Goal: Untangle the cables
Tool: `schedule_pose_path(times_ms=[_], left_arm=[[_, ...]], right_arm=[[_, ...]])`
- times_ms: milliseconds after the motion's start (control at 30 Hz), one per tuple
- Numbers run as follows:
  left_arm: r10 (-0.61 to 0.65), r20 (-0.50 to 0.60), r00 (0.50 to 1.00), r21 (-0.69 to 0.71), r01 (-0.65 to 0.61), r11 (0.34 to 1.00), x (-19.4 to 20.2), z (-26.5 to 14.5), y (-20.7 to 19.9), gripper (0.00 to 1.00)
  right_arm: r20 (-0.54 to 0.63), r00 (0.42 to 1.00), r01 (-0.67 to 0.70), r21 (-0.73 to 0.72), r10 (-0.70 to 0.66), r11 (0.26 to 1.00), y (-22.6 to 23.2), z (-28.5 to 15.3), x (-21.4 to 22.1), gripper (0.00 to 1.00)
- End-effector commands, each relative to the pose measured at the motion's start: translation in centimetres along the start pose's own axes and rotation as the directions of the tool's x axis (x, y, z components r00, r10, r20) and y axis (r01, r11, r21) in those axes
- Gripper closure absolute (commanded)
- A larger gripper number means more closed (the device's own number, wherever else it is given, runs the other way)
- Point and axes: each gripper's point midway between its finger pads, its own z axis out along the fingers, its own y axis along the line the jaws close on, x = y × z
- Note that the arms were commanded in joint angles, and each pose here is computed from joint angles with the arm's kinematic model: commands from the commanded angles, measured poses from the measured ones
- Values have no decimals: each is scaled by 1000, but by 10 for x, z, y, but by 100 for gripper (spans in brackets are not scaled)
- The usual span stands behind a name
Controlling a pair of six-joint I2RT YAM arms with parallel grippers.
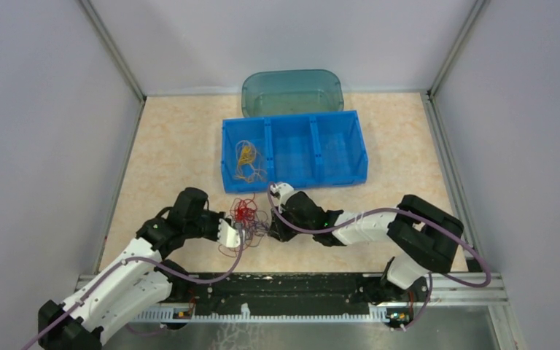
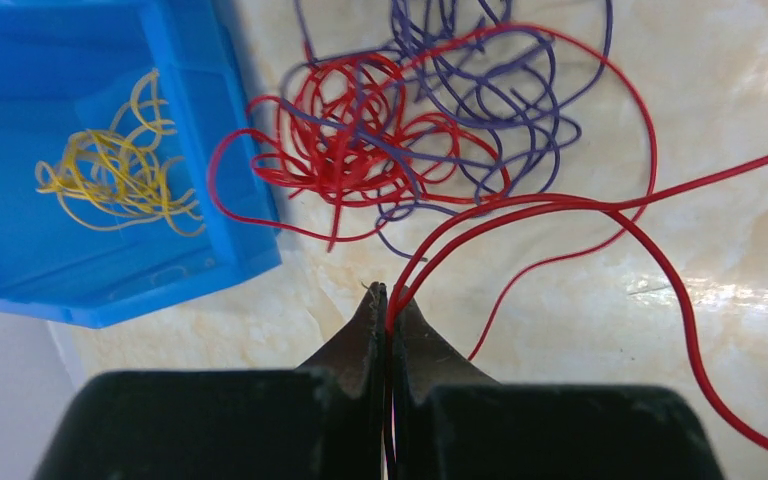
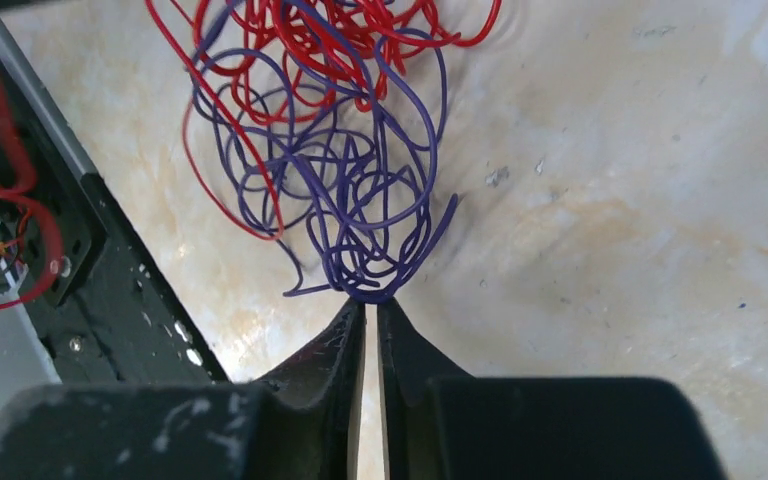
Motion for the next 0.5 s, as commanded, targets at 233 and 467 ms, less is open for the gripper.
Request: schedule_pose_path(times_ms=[233, 467], left_arm=[[77, 56, 995, -83, -72, 994, -6, 20, 19, 61], [57, 228, 972, 63, -73, 995, -47, 11, 10, 20]], right_arm=[[213, 976, 50, -23, -44, 998, 20, -68, -61, 100], [303, 953, -10, 25, 2, 1000, 1, -113, -87, 94]])
